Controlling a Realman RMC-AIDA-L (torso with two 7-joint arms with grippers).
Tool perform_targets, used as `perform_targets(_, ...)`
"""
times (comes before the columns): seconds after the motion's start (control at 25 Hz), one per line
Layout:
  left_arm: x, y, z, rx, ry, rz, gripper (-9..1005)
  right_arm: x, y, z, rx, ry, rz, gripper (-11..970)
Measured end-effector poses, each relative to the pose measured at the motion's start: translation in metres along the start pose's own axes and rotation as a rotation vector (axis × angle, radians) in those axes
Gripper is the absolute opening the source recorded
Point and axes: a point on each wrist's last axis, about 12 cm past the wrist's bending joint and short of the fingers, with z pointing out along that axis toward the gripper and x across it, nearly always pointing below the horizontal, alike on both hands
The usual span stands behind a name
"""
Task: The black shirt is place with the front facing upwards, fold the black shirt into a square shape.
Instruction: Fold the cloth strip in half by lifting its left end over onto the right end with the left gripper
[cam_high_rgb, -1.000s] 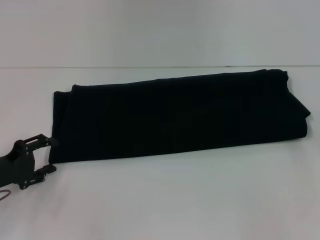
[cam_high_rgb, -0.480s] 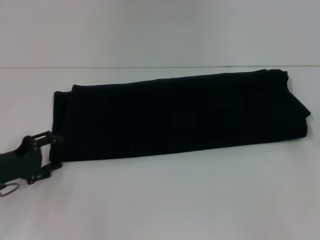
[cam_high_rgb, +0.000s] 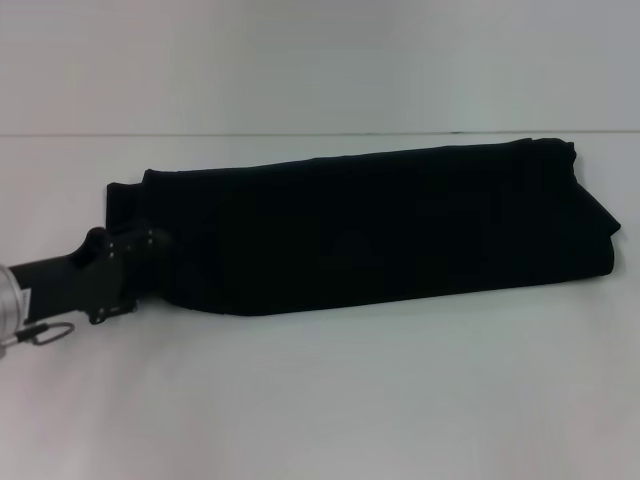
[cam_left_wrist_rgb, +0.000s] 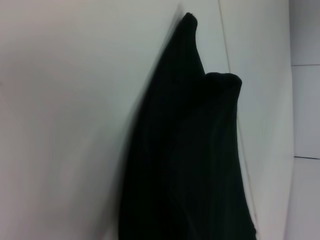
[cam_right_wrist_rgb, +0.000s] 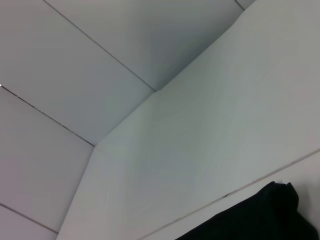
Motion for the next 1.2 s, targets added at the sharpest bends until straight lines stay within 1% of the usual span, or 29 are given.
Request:
perform_targets(0.16,0.002,0.015,-0.008,-0.013,-0.022,-0.028,744,0.002,0.0,0.0,0.0,0.001,0.002,860)
perform_targets(0.28,0.004,0.02,-0.008,-0.019,-0.033,-0.028,744,0.002,-0.001,0.001,0.002,-0.001,0.002,861)
perform_targets(0.36,0.004,0.02,-0.005,-0.023,-0.039,-0.013,743,0.002,0.0,0.002,0.001,-0.001,0.0,860)
perform_targets(0.6,-0.004,0.014,0.003,-0.025,-0.094,0.024,743,0.002,0.001,0.004,-0.003,0.002,-0.003,857)
perform_targets(0.76,-0.001,0.011,0.011,-0.002,-0.101,0.047,743,0.002,0.001,0.004,-0.005,0.003,-0.001,856)
perform_targets(0.8,0.0,0.008,0.012,0.023,-0.103,0.058,743,0.002,0.001,0.004,-0.006,0.003,-0.001,856)
perform_targets(0.84,0.0,0.008,0.012,0.023,-0.103,0.058,743,0.002,0.002,0.004,-0.008,0.004,0.0,856)
perform_targets(0.88,0.002,0.0,0.007,0.125,-0.1,0.088,743,0.002,0.002,0.004,-0.01,0.005,0.0,856)
perform_targets(1.0,0.004,-0.003,0.002,0.192,-0.096,0.107,743,0.001,0.003,0.004,-0.011,0.004,0.002,857)
perform_targets(1.08,0.006,0.002,0.002,0.18,-0.093,0.1,742,0.001,0.002,0.004,-0.01,0.001,0.004,857)
perform_targets(1.2,0.008,0.016,0.005,0.113,-0.103,0.075,742,0.003,0.001,0.005,-0.008,0.001,0.01,857)
